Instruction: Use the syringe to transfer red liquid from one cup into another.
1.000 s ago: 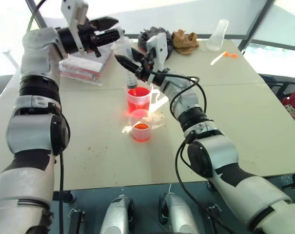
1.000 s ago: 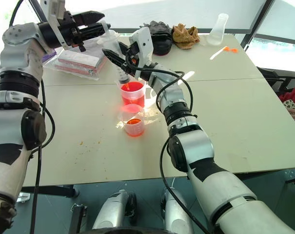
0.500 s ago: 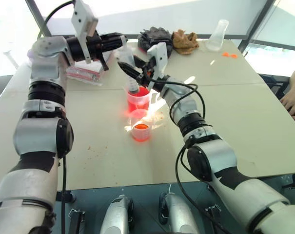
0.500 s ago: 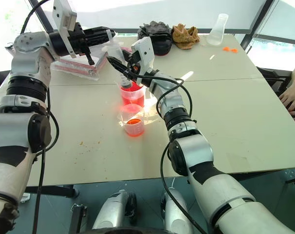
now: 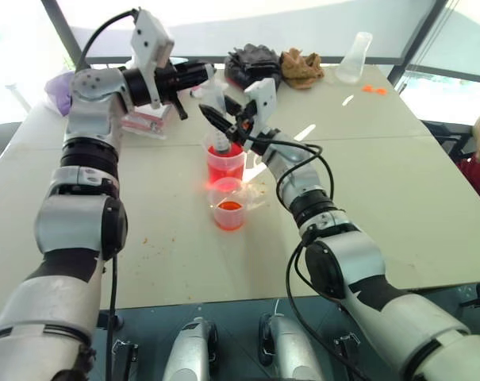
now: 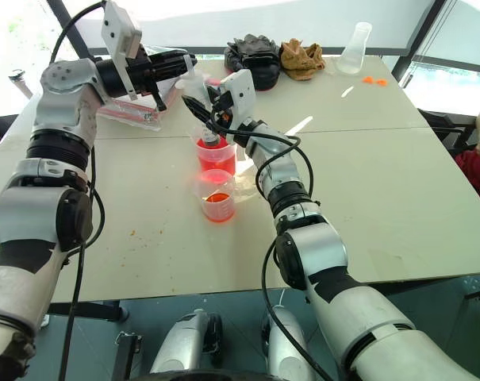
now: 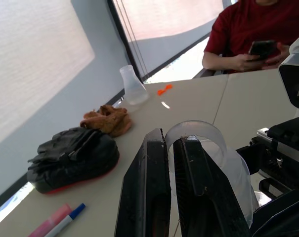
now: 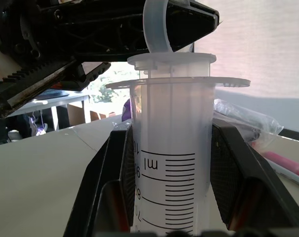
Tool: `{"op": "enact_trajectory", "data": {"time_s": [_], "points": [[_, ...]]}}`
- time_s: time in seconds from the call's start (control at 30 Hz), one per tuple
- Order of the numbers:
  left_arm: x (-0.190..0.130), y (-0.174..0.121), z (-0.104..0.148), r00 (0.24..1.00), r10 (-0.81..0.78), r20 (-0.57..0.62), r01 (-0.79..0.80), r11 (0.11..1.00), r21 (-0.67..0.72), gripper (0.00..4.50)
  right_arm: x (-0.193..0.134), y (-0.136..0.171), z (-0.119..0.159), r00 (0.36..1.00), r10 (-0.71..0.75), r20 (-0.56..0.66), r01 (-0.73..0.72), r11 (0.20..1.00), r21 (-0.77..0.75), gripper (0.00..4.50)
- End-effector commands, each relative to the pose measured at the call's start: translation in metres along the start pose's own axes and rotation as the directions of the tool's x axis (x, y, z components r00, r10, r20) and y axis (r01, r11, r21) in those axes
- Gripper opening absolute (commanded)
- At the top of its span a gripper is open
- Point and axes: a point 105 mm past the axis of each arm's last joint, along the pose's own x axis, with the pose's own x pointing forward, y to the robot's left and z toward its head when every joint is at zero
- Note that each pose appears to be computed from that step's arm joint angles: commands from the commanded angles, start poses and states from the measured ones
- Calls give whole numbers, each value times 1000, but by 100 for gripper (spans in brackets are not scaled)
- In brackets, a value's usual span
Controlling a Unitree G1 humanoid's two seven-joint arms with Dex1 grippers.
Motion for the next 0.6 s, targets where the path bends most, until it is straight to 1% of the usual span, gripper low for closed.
{"op": "enact_trajectory", "data": {"time_s": [0.03,0.33,0.6], "points": [[13,2,31,998,-9,64,3,996,85,2,10,18,3,998,60,17,-60,998,-21,146],[17,8,46,994,27,107,-38,994,103,2,6,25,-12,998,58,-4,-58,998,3,146],[16,17,72,975,71,210,-87,994,66,2,5,28,-17,998,58,-12,-58,998,13,146]]}}
